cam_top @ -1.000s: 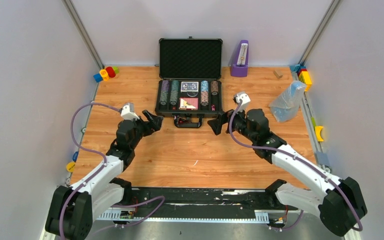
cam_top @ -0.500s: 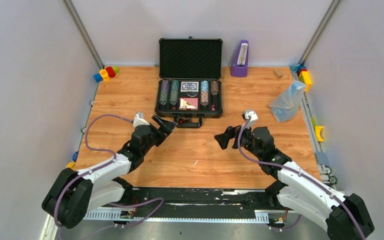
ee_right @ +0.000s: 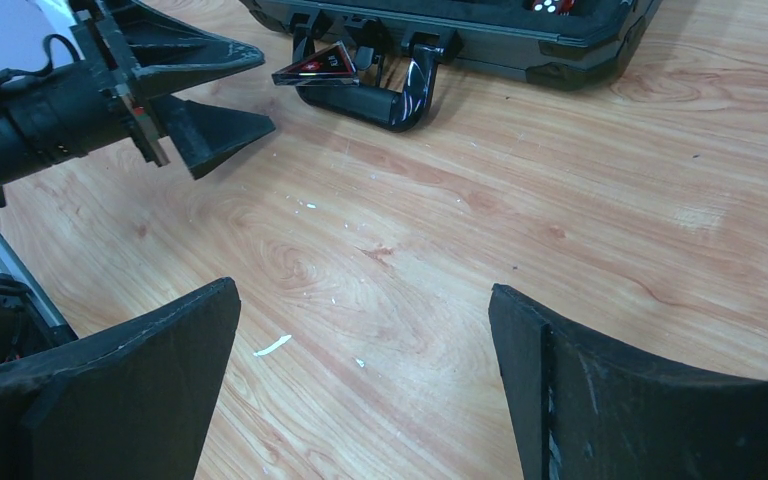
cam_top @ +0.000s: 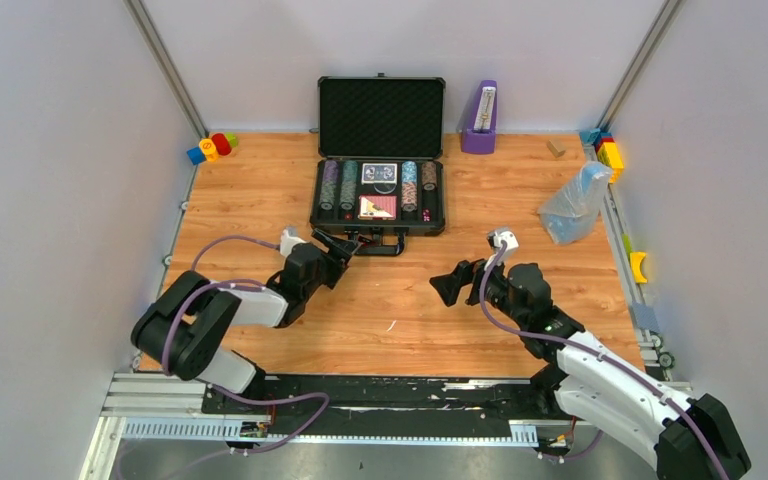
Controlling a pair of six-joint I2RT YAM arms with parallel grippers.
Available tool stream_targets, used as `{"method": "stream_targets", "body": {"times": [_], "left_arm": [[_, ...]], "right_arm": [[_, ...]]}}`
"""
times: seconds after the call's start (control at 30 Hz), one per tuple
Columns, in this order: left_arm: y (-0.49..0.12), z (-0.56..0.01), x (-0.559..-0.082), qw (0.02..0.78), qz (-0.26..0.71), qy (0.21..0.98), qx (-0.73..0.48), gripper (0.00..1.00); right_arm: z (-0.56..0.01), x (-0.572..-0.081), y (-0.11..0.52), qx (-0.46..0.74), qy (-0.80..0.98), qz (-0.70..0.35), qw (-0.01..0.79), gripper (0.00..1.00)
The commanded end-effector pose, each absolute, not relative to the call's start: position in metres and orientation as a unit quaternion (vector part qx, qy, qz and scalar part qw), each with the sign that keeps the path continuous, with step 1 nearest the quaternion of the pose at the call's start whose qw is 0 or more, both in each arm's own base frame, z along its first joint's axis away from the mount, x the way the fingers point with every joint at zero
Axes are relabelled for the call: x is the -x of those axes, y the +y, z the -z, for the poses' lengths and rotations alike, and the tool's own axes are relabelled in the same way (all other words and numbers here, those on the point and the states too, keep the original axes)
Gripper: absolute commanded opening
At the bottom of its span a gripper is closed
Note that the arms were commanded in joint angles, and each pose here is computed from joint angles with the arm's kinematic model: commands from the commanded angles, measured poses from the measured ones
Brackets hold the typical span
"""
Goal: Pack up texas hold em set
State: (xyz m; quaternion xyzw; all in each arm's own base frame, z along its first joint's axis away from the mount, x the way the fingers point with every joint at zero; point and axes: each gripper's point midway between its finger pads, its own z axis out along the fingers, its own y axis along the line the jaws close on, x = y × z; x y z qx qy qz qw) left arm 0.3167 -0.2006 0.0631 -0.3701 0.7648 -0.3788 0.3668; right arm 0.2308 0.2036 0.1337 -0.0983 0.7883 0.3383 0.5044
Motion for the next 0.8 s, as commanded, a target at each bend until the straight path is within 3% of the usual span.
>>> {"method": "stream_targets", "body": {"times": [0.0, 0.23, 0.43, 0.67, 0.77], "left_arm": [[-0.214, -0.096, -0.346, 0.403, 0.438, 0.707, 0.381, 0.79], [-0.226, -0.086, -0.359, 0.395, 0.448, 0.708, 0.376, 0.65], [-0.226, -0.087, -0.363, 0.410, 0.445, 0.708, 0.365, 0.40], [-0.224, -0.087, -0.363, 0.416, 0.434, 0.713, 0.362, 0.20], [-0.222, -0.091, -0.361, 0.420, 0.434, 0.712, 0.358, 0.04]], "right_arm": [[-0.151, -0.232, 0.208, 0.093, 0.765, -0.359, 0.526, 0.97], [-0.149, -0.233, 0.207, 0.093, 0.769, -0.353, 0.525, 0.97], [-0.149, -0.235, 0.206, 0.092, 0.769, -0.351, 0.527, 0.97], [-0.148, -0.235, 0.206, 0.092, 0.770, -0.350, 0.526, 0.97], [-0.149, -0.235, 0.206, 0.091, 0.769, -0.351, 0.526, 0.97]]}}
